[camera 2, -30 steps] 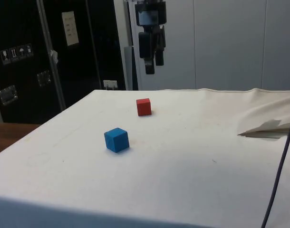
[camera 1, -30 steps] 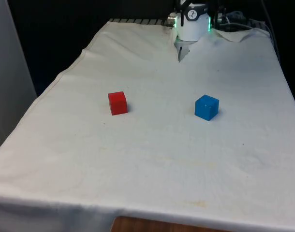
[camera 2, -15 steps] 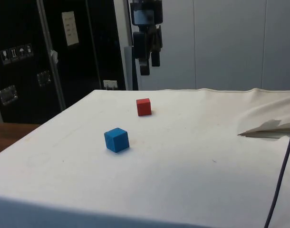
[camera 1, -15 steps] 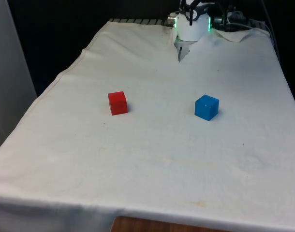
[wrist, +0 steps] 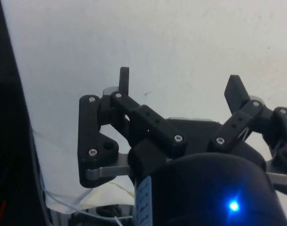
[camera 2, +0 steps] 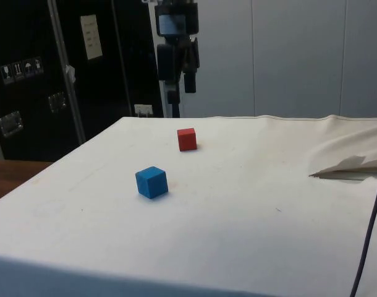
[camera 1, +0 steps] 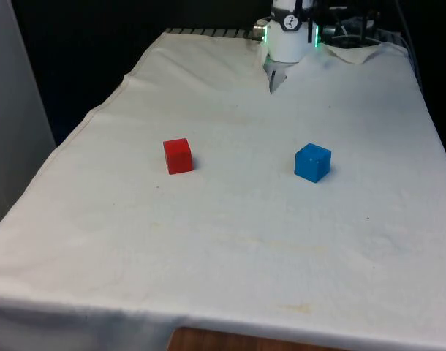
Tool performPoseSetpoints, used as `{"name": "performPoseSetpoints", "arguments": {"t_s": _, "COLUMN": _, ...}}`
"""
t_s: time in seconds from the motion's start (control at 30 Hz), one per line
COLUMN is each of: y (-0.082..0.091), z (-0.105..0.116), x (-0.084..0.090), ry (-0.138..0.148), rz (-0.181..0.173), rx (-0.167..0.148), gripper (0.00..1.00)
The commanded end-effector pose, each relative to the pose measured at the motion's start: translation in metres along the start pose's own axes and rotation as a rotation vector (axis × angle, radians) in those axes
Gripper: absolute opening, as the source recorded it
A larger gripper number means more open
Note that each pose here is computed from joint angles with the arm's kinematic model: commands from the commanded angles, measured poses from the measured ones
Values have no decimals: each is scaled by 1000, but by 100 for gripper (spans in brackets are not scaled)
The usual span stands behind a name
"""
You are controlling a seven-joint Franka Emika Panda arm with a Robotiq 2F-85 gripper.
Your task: Stack the two cubes.
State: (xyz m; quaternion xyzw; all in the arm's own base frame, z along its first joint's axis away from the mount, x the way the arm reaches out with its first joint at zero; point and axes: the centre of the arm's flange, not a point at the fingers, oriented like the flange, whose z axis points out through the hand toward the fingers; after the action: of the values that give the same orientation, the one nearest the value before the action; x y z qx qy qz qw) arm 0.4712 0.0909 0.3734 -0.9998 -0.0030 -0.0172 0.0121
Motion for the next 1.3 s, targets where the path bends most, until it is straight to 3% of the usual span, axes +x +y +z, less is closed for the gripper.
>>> {"name": "performPoseSetpoints", "arguments": {"t_s": 0.0, "y": -5, "z": 2, "x": 4, "ry": 1, "rz": 5, "rx": 12, "gripper": 100}}
{"name": "performPoseSetpoints", "arguments": {"t_s": 0.63, "y": -33, "z": 18, "x": 43, "ry": -6, "rz": 13, "rx": 77, "gripper": 100}}
{"name": "performPoseSetpoints", "arguments": {"t_s": 0.77, "y": -34, "z": 20, "x": 48, "ry": -10, "rz": 10, "rx": 77, "gripper": 100}}
{"name": "performPoseSetpoints", "arguments": {"t_s": 1.03, "y": -47, "z": 23, "x": 60, "ry": -13, "rz": 43, "rx": 87, "gripper": 100}}
{"name": "performPoseSetpoints", "arguments": {"t_s": 1.07, "y": -46, "z": 23, "x": 59, "ry": -12, "rz": 32, "rx": 87, "gripper": 100}}
{"name": "performPoseSetpoints", "arguments": {"t_s": 1.1, "y": -48, "z": 24, "x": 60, "ry": -14, "rz": 51, "rx": 87, "gripper": 100}}
{"name": "performPoseSetpoints", "arguments": {"t_s": 1.27, "y": -49, "z": 27, "x": 60, "ry": -18, "rz": 81, "rx": 86, "gripper": 100}}
